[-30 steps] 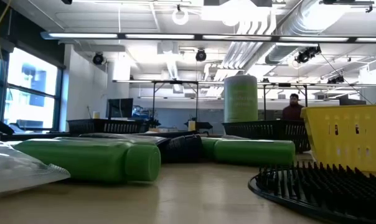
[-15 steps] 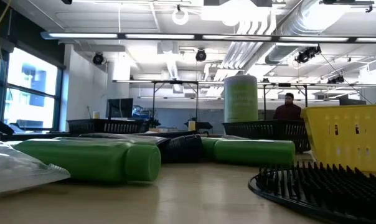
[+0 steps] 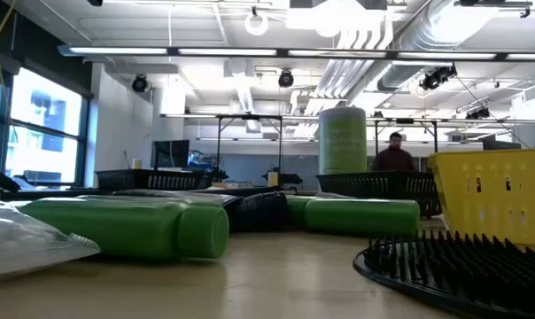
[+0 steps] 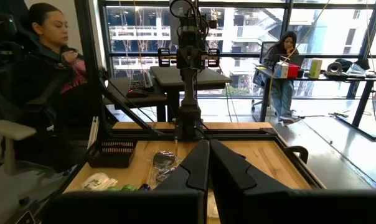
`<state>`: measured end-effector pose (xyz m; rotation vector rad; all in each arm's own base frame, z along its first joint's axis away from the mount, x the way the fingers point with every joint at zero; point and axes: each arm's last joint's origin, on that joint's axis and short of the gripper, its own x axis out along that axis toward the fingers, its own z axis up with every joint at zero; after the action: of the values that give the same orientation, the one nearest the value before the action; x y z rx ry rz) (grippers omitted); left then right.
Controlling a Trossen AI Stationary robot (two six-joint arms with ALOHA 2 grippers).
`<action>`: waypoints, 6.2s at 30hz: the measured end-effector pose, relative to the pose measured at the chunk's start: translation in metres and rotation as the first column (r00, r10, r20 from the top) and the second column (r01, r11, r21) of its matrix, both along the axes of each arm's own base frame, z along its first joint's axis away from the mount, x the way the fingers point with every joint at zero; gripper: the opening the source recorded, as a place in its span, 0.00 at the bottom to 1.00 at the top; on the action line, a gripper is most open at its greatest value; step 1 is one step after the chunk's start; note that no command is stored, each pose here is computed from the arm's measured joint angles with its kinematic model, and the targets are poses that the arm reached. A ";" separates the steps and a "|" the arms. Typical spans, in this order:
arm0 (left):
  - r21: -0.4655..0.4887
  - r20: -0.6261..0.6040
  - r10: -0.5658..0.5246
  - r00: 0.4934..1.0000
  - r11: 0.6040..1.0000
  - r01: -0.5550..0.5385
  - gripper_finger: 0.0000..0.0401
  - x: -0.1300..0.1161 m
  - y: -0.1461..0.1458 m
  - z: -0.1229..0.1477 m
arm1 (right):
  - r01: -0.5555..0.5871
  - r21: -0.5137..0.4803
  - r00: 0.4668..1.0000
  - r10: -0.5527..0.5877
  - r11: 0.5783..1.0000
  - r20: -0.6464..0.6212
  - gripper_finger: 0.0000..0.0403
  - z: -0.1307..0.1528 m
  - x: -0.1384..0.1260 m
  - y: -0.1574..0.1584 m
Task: Pick & Place Travel size toiletries
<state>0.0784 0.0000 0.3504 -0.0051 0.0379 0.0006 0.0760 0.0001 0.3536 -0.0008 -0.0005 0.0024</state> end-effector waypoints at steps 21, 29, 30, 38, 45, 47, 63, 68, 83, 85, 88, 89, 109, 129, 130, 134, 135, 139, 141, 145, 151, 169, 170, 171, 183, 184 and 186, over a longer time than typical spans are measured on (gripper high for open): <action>0.000 0.000 0.000 1.000 1.000 0.000 0.00 0.000 0.000 0.000 | 0.000 0.000 1.000 0.000 1.000 0.000 0.01 0.000 0.000 0.000; 0.000 0.000 0.000 1.000 1.000 0.000 0.00 0.000 0.000 0.000 | 0.000 0.000 1.000 0.000 1.000 0.000 0.01 0.000 0.000 0.000; 0.000 0.000 0.000 1.000 1.000 0.000 0.00 0.000 0.000 0.000 | 0.000 0.000 1.000 0.000 1.000 0.000 0.01 0.000 0.000 0.000; 0.000 0.000 0.000 1.000 1.000 0.000 0.00 0.000 0.000 0.000 | 0.000 0.000 1.000 0.000 1.000 0.000 0.01 0.000 0.000 0.000; 0.000 0.000 0.000 1.000 1.000 0.000 0.00 0.000 0.000 0.000 | 0.000 0.000 1.000 0.000 1.000 0.000 0.01 0.000 0.000 0.000; 0.000 0.000 0.000 1.000 1.000 0.000 0.00 0.000 0.000 0.000 | -0.001 0.000 1.000 0.001 1.000 -0.001 0.01 0.000 0.000 0.000; 0.000 0.000 0.000 1.000 1.000 0.000 0.00 0.000 0.000 0.000 | 0.000 0.000 1.000 0.000 1.000 0.000 0.01 0.000 0.000 0.000; 0.000 0.000 0.000 1.000 1.000 0.000 0.00 0.000 0.000 0.000 | 0.000 0.000 1.000 0.000 1.000 0.000 0.01 0.000 0.000 0.000; 0.027 0.001 -0.001 1.000 1.000 0.001 0.00 0.000 0.000 0.000 | 0.000 -0.001 1.000 0.000 1.000 0.000 0.01 0.000 0.000 0.000; 0.043 0.010 0.004 1.000 0.999 -0.004 0.00 0.000 0.000 0.001 | 0.003 0.000 1.000 -0.003 1.000 0.001 0.01 0.000 0.000 0.000; 0.059 0.008 0.009 1.000 0.998 -0.010 0.00 0.000 0.000 0.001 | 0.000 -0.004 1.000 0.000 1.000 0.001 0.01 0.000 0.000 0.000; 0.058 0.008 0.011 1.000 0.998 -0.012 0.00 0.000 0.000 0.001 | 0.000 -0.013 1.000 0.000 1.000 0.001 0.01 0.000 0.000 0.000; 0.093 -0.089 0.011 0.996 0.996 -0.003 0.00 0.008 0.000 -0.021 | -0.062 0.087 0.996 0.067 0.994 -0.061 0.01 -0.007 0.001 0.002; 0.111 -0.074 -0.020 0.997 0.993 0.029 0.00 0.043 0.000 -0.109 | -0.127 0.090 0.990 0.132 0.988 -0.051 0.01 -0.098 0.042 0.004; 0.110 -0.080 -0.020 0.997 0.993 0.029 0.00 0.044 0.000 -0.113 | -0.128 0.089 0.991 0.132 0.988 -0.039 0.01 -0.105 0.044 0.004; 0.109 -0.123 -0.020 0.992 0.993 0.034 0.00 0.045 0.000 -0.128 | -0.129 0.119 0.991 0.130 0.984 -0.002 0.01 -0.136 0.048 0.004; 0.109 -0.130 -0.020 0.991 0.993 0.034 0.00 0.045 0.000 -0.130 | -0.130 0.130 0.991 0.131 0.983 0.006 0.01 -0.143 0.049 0.004; 0.109 -0.132 -0.020 0.991 0.993 0.035 0.00 0.045 0.000 -0.133 | -0.113 0.155 0.993 0.110 0.981 0.032 0.01 -0.165 0.048 0.003; 0.109 -0.113 -0.020 0.993 0.993 0.033 0.00 0.045 0.000 -0.131 | -0.094 0.160 0.995 0.086 0.983 0.054 0.01 -0.173 0.047 0.003; 0.104 -0.078 -0.020 0.997 0.994 0.028 0.00 0.046 0.000 -0.127 | -0.095 0.142 0.989 0.078 0.985 0.123 0.01 -0.173 0.046 0.002; 0.082 -0.073 -0.046 0.996 0.995 0.052 0.00 0.046 -0.001 -0.127 | -0.125 0.200 0.975 0.083 0.972 0.207 0.01 -0.165 0.044 0.002; 0.063 -0.096 -0.098 0.991 0.993 0.104 0.00 0.045 -0.003 -0.129 | -0.106 0.218 0.966 0.049 0.970 0.254 0.01 -0.160 0.043 0.001; 0.063 -0.096 -0.098 0.991 0.993 0.104 0.00 0.045 -0.003 -0.129 | -0.109 0.218 0.966 0.052 0.970 0.254 0.01 -0.160 0.043 0.001; 0.063 -0.097 -0.098 0.990 0.993 0.105 0.00 0.045 -0.003 -0.129 | -0.112 0.217 0.966 0.055 0.970 0.254 0.01 -0.160 0.043 0.002; 0.062 -0.096 -0.098 0.991 0.993 0.104 0.00 0.045 -0.003 -0.129 | -0.147 0.210 0.963 0.092 0.967 0.252 0.01 -0.161 0.043 0.003; 0.062 -0.096 -0.098 0.991 0.993 0.104 0.00 0.045 -0.003 -0.129 | -0.148 0.209 0.963 0.094 0.967 0.251 0.01 -0.161 0.043 0.003; 0.062 -0.096 -0.098 0.991 0.993 0.104 0.00 0.045 -0.003 -0.129 | -0.138 0.211 0.964 0.082 0.968 0.252 0.01 -0.161 0.043 0.002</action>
<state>0.1237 -0.0028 0.2216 0.0635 0.1306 -0.0991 0.1191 0.0025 0.1926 0.2278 -0.2446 0.1146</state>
